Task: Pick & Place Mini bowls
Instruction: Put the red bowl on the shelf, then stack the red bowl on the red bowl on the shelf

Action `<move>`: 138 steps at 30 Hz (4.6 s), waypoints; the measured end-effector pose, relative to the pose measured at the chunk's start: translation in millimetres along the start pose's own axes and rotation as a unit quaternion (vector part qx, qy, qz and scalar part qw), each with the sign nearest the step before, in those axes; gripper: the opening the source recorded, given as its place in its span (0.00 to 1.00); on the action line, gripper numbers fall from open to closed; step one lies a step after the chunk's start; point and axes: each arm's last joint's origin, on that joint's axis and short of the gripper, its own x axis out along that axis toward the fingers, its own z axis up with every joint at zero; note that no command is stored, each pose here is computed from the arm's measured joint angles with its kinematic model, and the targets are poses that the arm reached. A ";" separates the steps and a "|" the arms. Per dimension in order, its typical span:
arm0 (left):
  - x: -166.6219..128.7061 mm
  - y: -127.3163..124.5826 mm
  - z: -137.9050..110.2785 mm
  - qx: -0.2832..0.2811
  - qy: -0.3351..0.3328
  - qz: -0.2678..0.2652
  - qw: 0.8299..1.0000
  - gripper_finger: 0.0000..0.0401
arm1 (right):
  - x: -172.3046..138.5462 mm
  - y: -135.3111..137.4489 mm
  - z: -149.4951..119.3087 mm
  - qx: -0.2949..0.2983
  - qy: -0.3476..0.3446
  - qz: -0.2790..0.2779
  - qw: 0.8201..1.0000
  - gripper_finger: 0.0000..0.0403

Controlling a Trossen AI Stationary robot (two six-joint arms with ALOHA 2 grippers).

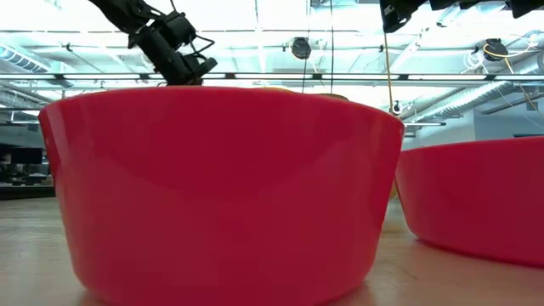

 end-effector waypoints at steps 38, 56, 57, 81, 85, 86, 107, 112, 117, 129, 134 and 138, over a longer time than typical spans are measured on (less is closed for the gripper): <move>-32.9 -19.3 16.2 0.032 -0.072 -0.048 0.996 0.33 | 0.0 0.1 0.0 0.000 0.000 0.000 1.000 0.22; -87.1 -150.0 -77.3 0.251 0.037 -0.320 0.913 0.32 | 0.0 0.0 0.0 0.000 0.000 0.000 1.000 0.22; -91.1 -156.3 -84.5 0.265 0.037 -0.320 0.909 0.32 | 0.0 0.0 0.3 0.000 -0.001 0.000 1.000 0.22; -106.3 -193.5 -236.9 0.303 0.089 -0.265 0.911 0.32 | -3.0 -1.6 23.7 0.077 -0.123 0.002 0.989 0.22; -98.2 -188.3 -252.9 0.290 0.078 -0.285 0.910 0.32 | -3.1 -1.6 24.3 0.135 -0.126 0.010 0.983 0.22; -97.2 -187.6 -256.0 0.288 0.073 -0.292 0.909 0.32 | -2.9 -1.5 23.3 0.141 -0.121 0.010 0.982 0.22; -60.8 -191.4 -313.5 0.244 0.086 -0.369 0.893 0.40 | 0.8 22.2 3.3 0.136 -0.008 0.140 0.981 0.22; -50.5 -195.9 -325.9 0.220 0.122 -0.387 0.887 0.51 | 0.4 24.1 2.9 0.134 -0.006 0.143 0.981 0.22; -39.2 -200.8 -336.5 0.184 0.143 -0.380 0.895 0.61 | 0.4 24.1 2.5 0.134 -0.004 0.142 0.981 0.22; -27.1 -229.9 -355.3 0.197 0.171 -0.391 0.882 0.68 | 0.5 24.2 0.8 0.134 0.005 0.142 0.981 0.22; -27.4 -233.0 -356.6 0.228 0.146 -0.390 0.880 0.68 | 0.5 24.2 0.6 0.134 0.006 0.142 0.981 0.22; -25.6 -231.0 -356.5 0.242 0.125 -0.367 0.890 0.68 | 0.5 24.3 0.5 0.134 0.006 0.142 0.981 0.22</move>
